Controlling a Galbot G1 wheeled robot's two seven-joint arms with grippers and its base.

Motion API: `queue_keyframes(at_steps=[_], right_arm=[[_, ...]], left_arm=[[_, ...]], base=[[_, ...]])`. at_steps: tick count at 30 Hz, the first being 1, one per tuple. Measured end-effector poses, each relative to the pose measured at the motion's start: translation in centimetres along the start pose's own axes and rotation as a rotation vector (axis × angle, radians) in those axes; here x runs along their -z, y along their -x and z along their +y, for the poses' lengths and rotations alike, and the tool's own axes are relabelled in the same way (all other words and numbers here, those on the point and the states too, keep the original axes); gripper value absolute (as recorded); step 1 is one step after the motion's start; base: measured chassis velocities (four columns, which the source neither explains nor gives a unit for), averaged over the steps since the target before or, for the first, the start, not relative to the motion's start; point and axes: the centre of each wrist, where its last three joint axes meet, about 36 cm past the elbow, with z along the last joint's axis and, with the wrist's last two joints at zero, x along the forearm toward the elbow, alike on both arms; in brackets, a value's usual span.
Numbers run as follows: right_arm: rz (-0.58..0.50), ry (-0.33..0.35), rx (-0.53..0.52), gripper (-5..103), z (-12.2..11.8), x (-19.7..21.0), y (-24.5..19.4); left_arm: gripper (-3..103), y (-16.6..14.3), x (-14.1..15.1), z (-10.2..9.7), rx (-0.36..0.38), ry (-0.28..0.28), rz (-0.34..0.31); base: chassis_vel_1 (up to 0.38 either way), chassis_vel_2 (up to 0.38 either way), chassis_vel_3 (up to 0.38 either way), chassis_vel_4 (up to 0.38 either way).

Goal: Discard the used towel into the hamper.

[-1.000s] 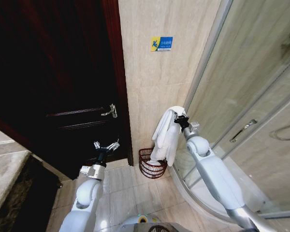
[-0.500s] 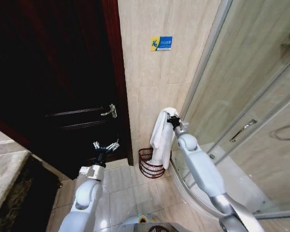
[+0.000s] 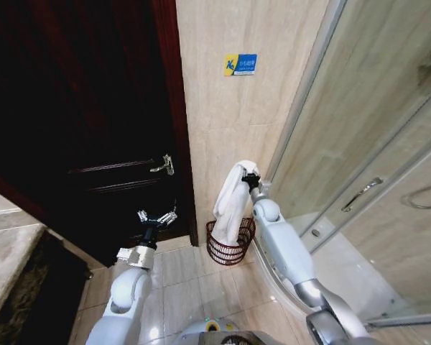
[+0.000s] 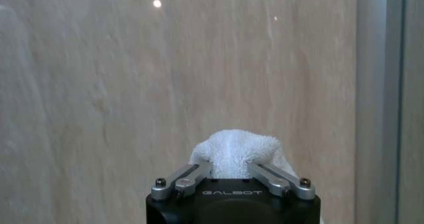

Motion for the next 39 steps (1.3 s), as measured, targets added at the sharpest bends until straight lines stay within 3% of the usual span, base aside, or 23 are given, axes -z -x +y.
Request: queue_keyframes(at_steps=[22,39], right_arm=[[0.015,-0.05,-0.001,7,-1.2,-0.7,-1.7],[0.006,-0.051,-0.014,7,-1.3,-0.2,-1.3]], left_arm=[[100,-0.1,0.1,0.0,-0.001,0.0,-0.001],[100,-0.5,-0.3,0.0,-0.015,0.004,0.021]], base=[[0.0,0.0,0.0,0.0],[-0.017,0.013,0.015,-0.012]])
